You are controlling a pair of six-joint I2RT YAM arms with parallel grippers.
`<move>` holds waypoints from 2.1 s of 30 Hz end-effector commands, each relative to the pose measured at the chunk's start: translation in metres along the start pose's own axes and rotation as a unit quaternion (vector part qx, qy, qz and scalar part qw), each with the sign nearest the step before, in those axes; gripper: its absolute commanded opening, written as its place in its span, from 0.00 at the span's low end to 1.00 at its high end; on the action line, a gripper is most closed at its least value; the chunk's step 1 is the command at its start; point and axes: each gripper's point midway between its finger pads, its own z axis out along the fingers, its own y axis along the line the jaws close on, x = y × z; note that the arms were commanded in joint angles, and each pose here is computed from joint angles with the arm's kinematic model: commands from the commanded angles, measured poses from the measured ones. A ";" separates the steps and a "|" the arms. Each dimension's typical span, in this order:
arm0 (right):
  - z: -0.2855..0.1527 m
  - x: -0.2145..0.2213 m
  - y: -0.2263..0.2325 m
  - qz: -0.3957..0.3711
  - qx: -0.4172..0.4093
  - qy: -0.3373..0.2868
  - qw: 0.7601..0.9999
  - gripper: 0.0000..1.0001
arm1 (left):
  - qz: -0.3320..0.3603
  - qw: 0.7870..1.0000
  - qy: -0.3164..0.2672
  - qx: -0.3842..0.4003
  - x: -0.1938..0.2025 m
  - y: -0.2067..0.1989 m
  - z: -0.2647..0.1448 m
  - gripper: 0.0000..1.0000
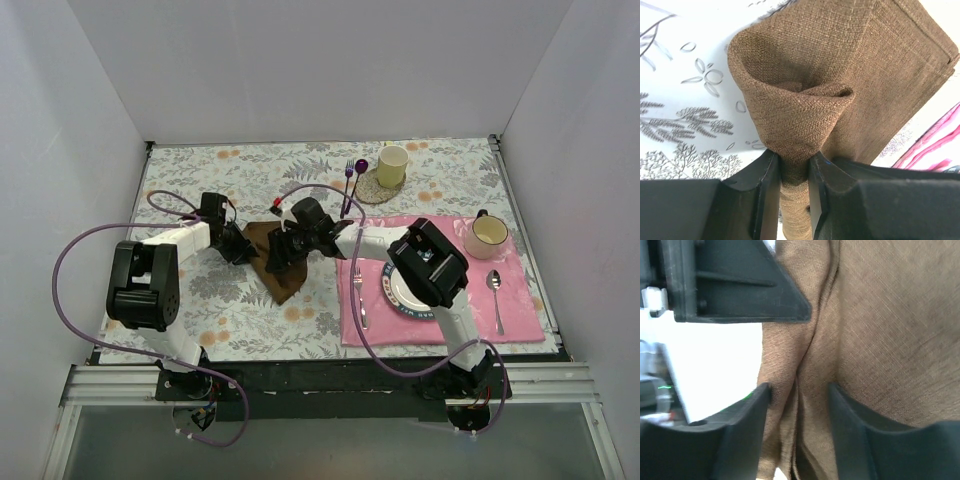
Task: Fold the napkin, place the utensils inside, and roll it up
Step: Roll the napkin with the utensil
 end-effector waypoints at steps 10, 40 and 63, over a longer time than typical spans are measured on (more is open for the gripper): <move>-0.013 -0.015 0.032 -0.315 0.272 -0.027 0.909 0.66 | 0.001 0.998 0.063 -0.019 0.017 0.011 0.011 0.00; 0.007 0.017 -0.032 -0.309 0.376 0.006 0.873 0.58 | 0.003 0.997 0.082 -0.015 0.022 0.013 0.011 0.00; 0.024 0.030 -0.011 -0.060 0.068 0.048 0.995 0.01 | -0.017 0.998 -0.060 0.011 -0.046 0.001 -0.044 0.89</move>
